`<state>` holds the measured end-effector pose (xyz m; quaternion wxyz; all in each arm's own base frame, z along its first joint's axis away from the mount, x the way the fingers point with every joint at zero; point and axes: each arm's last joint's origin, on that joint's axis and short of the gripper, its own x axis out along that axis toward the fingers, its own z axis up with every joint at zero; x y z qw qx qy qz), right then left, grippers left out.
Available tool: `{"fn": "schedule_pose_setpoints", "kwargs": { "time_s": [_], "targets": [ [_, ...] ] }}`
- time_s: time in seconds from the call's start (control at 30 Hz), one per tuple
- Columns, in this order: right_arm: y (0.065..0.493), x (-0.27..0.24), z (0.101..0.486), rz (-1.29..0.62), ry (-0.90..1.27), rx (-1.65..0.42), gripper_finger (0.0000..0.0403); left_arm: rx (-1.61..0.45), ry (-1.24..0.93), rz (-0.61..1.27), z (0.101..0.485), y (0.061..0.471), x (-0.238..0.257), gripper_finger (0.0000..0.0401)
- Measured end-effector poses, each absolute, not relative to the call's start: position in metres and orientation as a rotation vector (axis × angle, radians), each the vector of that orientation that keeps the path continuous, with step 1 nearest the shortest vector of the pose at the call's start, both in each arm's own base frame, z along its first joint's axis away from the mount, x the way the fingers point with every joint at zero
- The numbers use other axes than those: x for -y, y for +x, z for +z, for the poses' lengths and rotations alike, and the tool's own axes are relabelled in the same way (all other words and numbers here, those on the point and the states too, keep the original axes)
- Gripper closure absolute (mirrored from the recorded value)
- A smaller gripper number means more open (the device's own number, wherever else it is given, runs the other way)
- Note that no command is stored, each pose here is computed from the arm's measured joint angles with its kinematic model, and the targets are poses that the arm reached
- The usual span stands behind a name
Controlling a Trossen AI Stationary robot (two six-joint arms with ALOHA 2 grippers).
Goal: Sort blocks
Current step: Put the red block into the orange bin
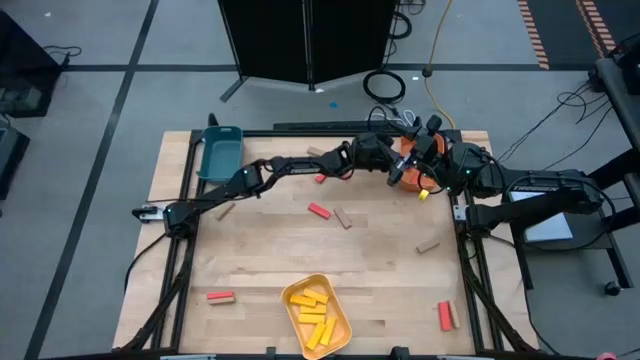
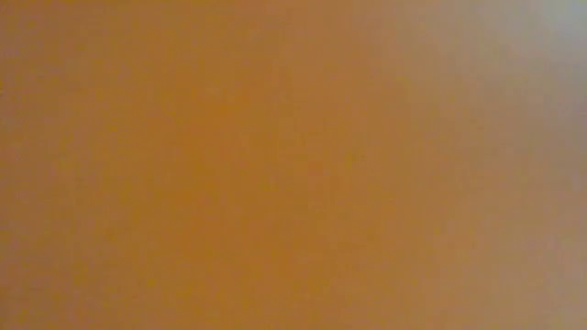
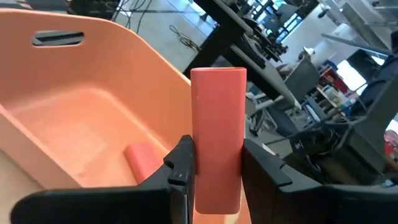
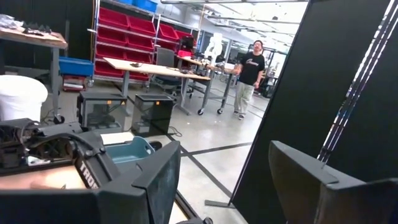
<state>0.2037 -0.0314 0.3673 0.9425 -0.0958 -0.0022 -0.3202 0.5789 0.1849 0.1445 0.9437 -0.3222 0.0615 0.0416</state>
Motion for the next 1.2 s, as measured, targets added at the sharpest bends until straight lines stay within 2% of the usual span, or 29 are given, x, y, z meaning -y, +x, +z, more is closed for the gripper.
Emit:
{"fn": "schedule_pose_setpoints", "kwargs": {
  "time_s": [0.4,0.87,1.2],
  "targets": [
    [0.204,0.031,0.368,-0.653,-0.167,0.017,0.0195,-0.116,-0.628,0.118,0.145,0.579,-0.184,0.0316],
    [0.204,0.031,0.367,-0.653,-0.168,0.016,0.0195,-0.085,-0.547,0.088,0.15,0.581,-0.184,0.0188],
    [0.204,0.031,0.367,-0.653,-0.171,0.014,0.0195,-0.087,-0.539,0.017,0.157,0.577,-0.192,0.0175]
  ]
}}
